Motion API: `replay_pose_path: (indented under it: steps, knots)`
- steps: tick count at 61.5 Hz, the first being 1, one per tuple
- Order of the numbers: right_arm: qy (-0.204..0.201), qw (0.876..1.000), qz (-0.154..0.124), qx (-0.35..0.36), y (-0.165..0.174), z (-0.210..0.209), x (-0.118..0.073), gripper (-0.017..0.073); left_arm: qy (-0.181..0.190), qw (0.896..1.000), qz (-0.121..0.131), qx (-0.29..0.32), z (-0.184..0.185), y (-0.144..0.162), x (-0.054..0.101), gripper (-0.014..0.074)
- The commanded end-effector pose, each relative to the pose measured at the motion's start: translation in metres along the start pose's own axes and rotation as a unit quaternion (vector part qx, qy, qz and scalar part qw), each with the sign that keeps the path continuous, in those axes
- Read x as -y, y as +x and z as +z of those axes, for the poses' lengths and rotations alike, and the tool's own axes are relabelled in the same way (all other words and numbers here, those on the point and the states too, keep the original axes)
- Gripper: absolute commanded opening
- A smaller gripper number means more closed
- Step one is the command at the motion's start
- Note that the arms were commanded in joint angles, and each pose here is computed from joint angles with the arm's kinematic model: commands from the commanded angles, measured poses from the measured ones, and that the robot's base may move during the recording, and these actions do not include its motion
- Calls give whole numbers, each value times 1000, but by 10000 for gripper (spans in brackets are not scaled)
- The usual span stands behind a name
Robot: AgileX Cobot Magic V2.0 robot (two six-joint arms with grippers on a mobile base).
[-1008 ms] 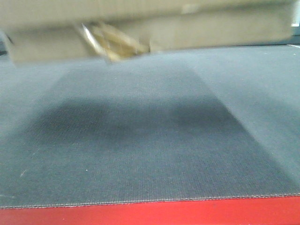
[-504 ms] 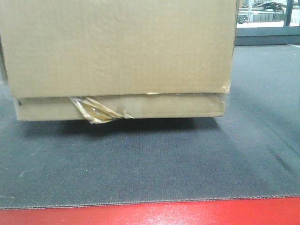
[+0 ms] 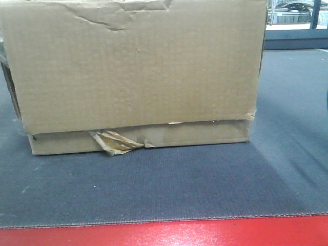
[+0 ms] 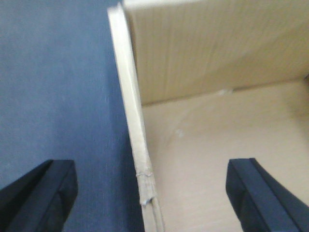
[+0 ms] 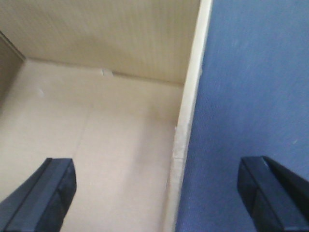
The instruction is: Grab carton from right shelf to conveyor
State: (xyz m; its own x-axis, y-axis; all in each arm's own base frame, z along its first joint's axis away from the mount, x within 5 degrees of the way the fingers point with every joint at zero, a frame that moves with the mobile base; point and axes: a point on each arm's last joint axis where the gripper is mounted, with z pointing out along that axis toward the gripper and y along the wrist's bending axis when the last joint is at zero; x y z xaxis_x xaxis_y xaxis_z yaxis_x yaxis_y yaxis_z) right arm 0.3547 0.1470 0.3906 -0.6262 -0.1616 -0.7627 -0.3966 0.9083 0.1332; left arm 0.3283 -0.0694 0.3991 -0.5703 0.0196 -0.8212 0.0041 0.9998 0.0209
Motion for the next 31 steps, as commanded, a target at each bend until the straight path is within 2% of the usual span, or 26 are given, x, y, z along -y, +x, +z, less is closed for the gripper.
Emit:
replay_pose_path:
  steps: [1, 9, 11, 16, 18, 20, 22, 26, 31]
  knots:
    - [8, 999, -1, 45, -11, -33, 4, 524, 6, 999, -8, 43, -34, -10, -6, 489]
    - [29, 998, 13, 53, -11, -66, 20, 319, -13, 997, -14, 70, -67, -11, -23, 395]
    - [40, 998, 19, 49, -9, -73, 28, 222, -21, 997, -21, 75, -74, -7, -31, 329]
    - [66, 996, 30, 51, -3, -88, 43, 44, -39, 995, -32, 81, -81, 4, -47, 179]
    - [79, 995, 37, 51, 3, -94, 51, -43, -47, 995, -36, 81, -83, 13, -54, 87]
    - [88, 994, 45, 51, 8, -97, 57, -90, -53, 995, -41, 79, -83, 21, -60, 9]
    - [95, 993, 50, 50, 13, -100, 61, -82, -61, 994, -46, 77, -84, 29, -65, -36]
    - [113, 991, 57, 40, 27, -100, 70, -73, -71, 994, -51, 68, -83, 48, -73, -6]
    - [136, 989, 46, 28, 47, -99, 75, -73, -75, 993, -63, 59, -80, 71, -79, 17]
